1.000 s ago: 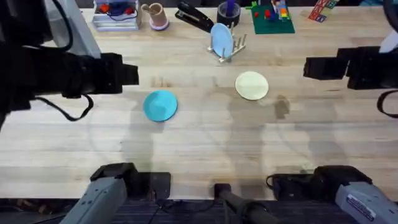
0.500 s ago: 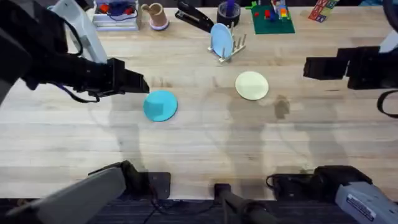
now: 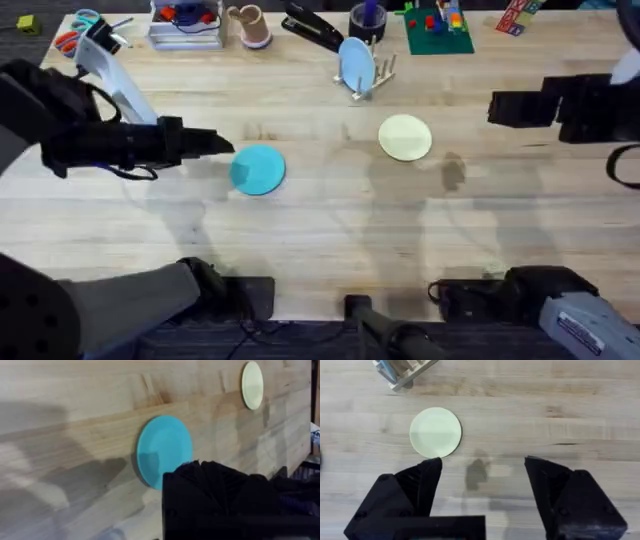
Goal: Pick up the plates from the table one by one and place each into a slot on the dish rack.
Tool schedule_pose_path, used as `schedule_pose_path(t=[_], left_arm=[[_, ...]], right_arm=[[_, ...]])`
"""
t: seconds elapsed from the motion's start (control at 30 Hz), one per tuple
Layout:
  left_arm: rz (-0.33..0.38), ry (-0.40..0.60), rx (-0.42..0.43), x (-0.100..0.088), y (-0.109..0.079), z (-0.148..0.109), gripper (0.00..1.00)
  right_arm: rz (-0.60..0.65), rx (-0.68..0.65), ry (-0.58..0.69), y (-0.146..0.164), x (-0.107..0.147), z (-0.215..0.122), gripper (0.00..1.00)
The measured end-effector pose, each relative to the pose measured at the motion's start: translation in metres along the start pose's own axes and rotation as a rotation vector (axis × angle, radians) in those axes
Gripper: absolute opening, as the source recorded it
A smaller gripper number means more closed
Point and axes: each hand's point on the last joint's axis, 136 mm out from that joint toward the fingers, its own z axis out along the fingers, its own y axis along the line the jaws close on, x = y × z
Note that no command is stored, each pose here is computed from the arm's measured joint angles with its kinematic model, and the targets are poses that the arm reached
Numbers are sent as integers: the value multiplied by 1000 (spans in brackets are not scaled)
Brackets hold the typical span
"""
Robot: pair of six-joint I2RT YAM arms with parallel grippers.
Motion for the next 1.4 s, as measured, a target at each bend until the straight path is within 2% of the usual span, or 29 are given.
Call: schedule_pose_path(t=[0.2,0.37,0.77,1.07,1.4], left_arm=[[41,-56,12,2,10,9,42],[27,-49,39,8,13,16,41],[-115,35,133,26,43,49,40],[-104,11,93,18,54,50,39],[-190,-8,72,12,66,55,39]], right_arm=[[0,0,-1,0,0,0,995],[0,0,-1,0,0,0,993],[0,0,-1,0,0,0,993],[0,0,-1,0,0,0,995],[0,0,0,0,0,0,995]])
